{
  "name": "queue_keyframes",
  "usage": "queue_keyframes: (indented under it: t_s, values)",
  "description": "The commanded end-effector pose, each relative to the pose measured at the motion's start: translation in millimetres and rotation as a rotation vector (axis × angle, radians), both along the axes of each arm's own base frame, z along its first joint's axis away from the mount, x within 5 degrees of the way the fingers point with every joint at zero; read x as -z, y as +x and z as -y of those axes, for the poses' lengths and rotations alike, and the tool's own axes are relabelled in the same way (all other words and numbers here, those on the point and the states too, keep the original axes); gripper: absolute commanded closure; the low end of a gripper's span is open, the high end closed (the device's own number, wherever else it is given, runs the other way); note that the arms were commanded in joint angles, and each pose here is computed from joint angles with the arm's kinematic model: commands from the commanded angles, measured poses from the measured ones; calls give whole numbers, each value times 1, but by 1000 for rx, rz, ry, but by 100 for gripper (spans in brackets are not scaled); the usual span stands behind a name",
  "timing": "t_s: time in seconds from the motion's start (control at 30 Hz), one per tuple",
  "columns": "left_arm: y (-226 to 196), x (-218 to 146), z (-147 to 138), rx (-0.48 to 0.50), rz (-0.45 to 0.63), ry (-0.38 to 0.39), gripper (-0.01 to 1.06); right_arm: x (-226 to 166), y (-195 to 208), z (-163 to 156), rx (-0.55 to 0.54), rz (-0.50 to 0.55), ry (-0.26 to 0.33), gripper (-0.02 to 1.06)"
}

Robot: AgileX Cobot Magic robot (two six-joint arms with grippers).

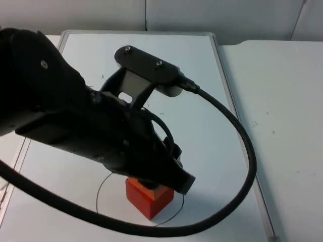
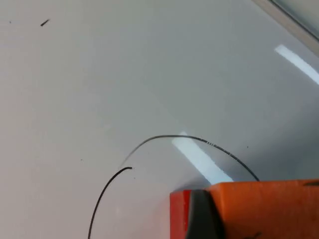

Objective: Pick up one cube with the left hand and another cube with the right hand. First place the cube in the right hand at the target position, then stack the cube in the left hand on top.

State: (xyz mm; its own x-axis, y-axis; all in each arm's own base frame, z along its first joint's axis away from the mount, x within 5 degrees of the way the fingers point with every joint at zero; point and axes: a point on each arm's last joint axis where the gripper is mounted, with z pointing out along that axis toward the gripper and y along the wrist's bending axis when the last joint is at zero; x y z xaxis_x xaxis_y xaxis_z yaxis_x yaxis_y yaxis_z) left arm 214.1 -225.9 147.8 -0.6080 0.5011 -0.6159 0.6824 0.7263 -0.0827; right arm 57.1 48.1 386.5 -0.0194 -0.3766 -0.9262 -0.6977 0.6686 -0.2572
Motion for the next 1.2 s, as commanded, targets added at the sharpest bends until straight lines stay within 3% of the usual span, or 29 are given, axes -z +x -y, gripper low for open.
queue_keyframes:
  t_s: [0.0, 0.83, 0.9, 0.93, 1.03, 1.07, 1.17]
  values:
    - [1, 1, -1, -25, -4, -4, 105, 1, 0, 1, 0, 1, 2, 4]
    - [1, 13, -1, -21, -31, 22, 103, 1, 0, 1, 2, -5, -5, 4]
    - [1, 12, -1, -15, -29, 23, 90, 1, -1, 1, 1, -6, -3, 4]
    - [1, 12, -1, -15, -29, 23, 90, 1, -1, 1, 1, -6, -3, 4]
    - [1, 9, -1, -15, -22, 15, 54, 1, -1, 1, 1, -6, -3, 4]
    - [1, 9, -1, -15, -22, 15, 54, 1, -1, 1, 1, -6, -3, 4]
    - [0, 0, -1, -12, -9, -5, 13, 1, -1, 1, 2, -7, -5, 4]
